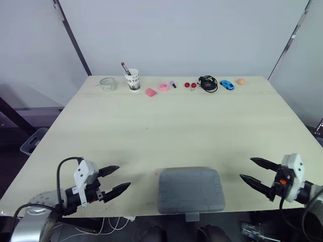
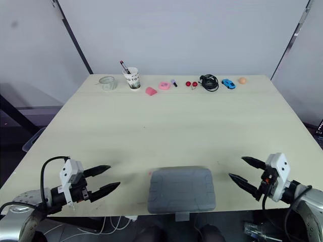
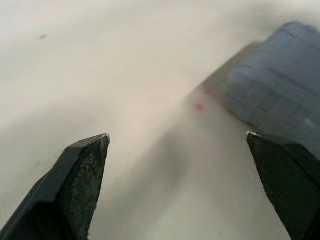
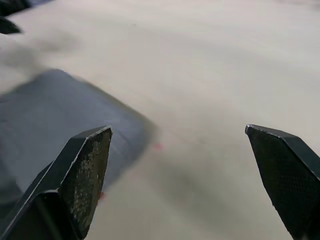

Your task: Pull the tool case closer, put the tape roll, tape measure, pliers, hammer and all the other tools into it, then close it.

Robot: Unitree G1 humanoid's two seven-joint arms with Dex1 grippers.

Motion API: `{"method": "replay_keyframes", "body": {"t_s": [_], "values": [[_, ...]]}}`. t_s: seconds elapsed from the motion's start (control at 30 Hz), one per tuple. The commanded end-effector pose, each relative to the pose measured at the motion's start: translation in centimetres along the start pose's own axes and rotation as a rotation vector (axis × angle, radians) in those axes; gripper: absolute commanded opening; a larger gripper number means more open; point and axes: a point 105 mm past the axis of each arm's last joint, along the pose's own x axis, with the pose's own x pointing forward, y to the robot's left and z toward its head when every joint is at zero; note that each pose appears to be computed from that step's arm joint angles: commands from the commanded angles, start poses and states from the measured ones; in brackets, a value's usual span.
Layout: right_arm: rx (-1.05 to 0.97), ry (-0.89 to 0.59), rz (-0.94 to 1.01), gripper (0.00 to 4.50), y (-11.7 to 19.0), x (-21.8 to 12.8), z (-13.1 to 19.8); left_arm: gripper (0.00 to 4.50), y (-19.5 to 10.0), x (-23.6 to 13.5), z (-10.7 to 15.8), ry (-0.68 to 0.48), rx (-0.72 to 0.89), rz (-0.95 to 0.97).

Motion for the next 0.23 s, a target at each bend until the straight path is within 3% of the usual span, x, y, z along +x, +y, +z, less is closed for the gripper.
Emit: {"method": "replay_keyframes", "body": {"t_s": [0.03, 0.23], "values": [[-0.063, -0.008, -0.098, 4.50, -1.5, -1.7, 0.3, 4.39, 0.4, -0.4, 0.8, -0.017, 0.017, 0.081], [-0.058, 0.013, -0.144, 4.50, -2.2, -2.7, -0.9, 4.39, -0.2, -0.3, 0.2, 0.018, 0.030, 0.122]]}}
